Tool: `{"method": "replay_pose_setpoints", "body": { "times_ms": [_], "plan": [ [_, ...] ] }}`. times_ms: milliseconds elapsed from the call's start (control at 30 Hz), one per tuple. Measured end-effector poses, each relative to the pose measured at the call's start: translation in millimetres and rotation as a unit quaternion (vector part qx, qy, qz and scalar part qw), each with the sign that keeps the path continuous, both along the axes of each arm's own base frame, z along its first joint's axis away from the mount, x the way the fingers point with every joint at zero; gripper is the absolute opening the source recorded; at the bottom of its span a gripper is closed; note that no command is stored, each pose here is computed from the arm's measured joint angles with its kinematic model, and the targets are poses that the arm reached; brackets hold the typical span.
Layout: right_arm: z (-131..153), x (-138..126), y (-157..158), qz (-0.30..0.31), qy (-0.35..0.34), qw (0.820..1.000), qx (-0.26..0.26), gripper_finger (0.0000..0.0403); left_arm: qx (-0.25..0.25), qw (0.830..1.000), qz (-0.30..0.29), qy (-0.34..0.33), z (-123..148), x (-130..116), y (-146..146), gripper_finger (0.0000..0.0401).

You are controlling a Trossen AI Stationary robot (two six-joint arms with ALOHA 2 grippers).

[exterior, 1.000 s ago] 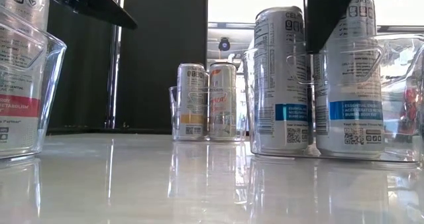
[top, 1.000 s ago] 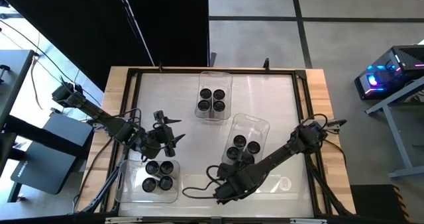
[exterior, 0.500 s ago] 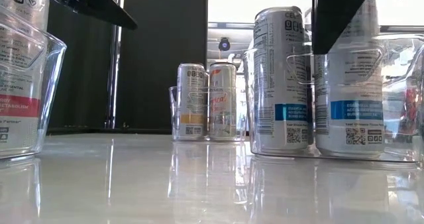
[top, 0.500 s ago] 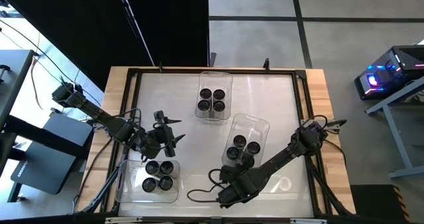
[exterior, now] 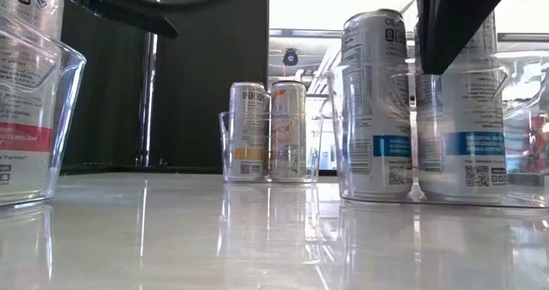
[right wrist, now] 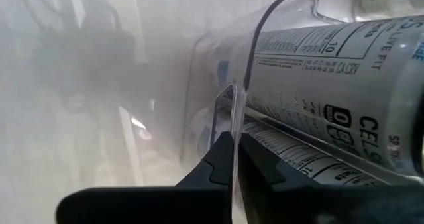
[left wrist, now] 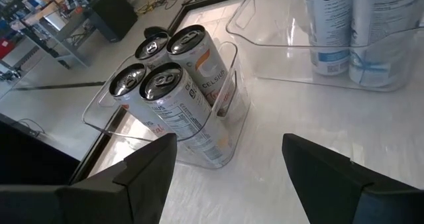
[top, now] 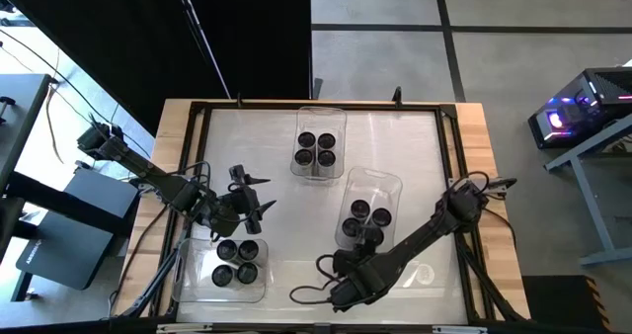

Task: Sort soda cans
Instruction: Move the bottom right transparent bin to the right side of top middle transparent bin

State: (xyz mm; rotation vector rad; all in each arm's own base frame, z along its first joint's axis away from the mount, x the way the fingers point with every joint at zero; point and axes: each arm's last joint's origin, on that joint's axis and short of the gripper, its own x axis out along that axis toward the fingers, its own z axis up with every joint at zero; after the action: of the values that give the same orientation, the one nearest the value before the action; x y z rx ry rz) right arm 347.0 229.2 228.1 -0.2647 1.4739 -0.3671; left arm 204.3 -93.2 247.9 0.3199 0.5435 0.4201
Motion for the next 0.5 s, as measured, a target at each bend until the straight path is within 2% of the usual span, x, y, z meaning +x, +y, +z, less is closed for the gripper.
{"method": "replay_pose_setpoints", "body": {
  "times_ms": [300, 500],
  "plan": [
    [1, -15, -27, 0.005, 0.025, 0.999, -0.027, 0.0001, 0.0, 1.0, 0.0, -0.001, 0, 0, 0, 0.0268],
    [-4, -32, -59, 0.008, 0.017, 0.999, -0.033, 0.0001, 0.0, 1.0, 0.0, -0.001, 0, 0, 0, 0.0268]
  ]
}}
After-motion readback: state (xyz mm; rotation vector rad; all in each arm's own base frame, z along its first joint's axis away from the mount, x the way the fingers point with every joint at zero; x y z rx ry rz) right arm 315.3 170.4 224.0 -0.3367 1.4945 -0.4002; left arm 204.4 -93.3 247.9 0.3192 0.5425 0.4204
